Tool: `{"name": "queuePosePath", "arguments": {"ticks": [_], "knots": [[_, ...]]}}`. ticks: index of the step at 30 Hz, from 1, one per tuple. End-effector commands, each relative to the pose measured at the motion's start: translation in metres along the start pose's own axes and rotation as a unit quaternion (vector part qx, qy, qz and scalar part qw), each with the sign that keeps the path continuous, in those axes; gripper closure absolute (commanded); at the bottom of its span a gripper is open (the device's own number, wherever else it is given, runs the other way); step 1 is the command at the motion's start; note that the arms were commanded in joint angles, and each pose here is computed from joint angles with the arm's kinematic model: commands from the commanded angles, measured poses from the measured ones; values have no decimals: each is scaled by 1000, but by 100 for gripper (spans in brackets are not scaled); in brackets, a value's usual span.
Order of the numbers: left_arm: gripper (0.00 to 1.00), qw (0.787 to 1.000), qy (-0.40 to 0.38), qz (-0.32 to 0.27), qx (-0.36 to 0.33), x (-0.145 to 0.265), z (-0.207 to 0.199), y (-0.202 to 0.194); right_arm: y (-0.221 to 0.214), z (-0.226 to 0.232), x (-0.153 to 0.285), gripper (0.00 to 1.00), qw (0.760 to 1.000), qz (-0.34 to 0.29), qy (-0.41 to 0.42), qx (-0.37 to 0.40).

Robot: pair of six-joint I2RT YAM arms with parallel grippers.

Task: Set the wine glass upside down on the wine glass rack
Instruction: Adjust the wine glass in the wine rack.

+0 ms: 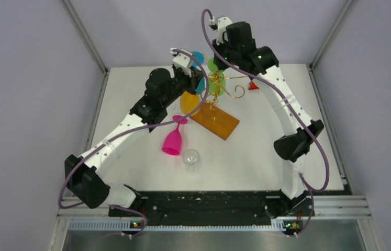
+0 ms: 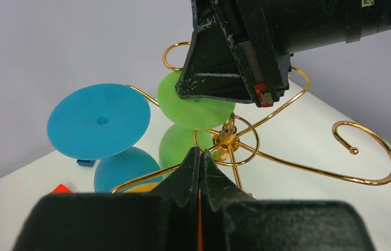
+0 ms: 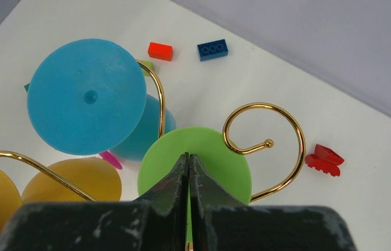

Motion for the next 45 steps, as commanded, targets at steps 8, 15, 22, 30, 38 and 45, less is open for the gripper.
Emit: {"name": "queuePosePath", "arguments": {"ticks": [8, 15, 22, 30, 38, 45], "knots": [[100, 997, -65, -29, 10, -16, -15, 29, -10, -1, 10, 100, 998, 40, -32, 21], [100, 996, -78, 12, 32, -28, -18, 21, -11, -2, 9, 100, 998, 44, -40, 23], [100, 997, -35, 50, 40, -28, -12, 11, -13, -4, 6, 100, 997, 50, -52, 25], [100, 995, -17, 88, 37, -32, -8, 0, -16, -8, 6, 100, 995, 58, -75, 29], [100, 996, -18, 86, 35, -32, -8, 1, -8, -13, 16, 100, 994, 42, -101, 25], [100, 997, -28, 60, 31, -31, -10, 8, 9, -15, 46, 86, 993, -45, -109, 3]]}}
Point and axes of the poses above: each gripper's point midway between its finger pads, its own x axis back along the fingers, its own z axis along the line the jaws close on, y = z × x, the point moved 9 cm from there along x, back along the fingers, and after that the axes turned 10 degrees about x, right-handed, at the moved point
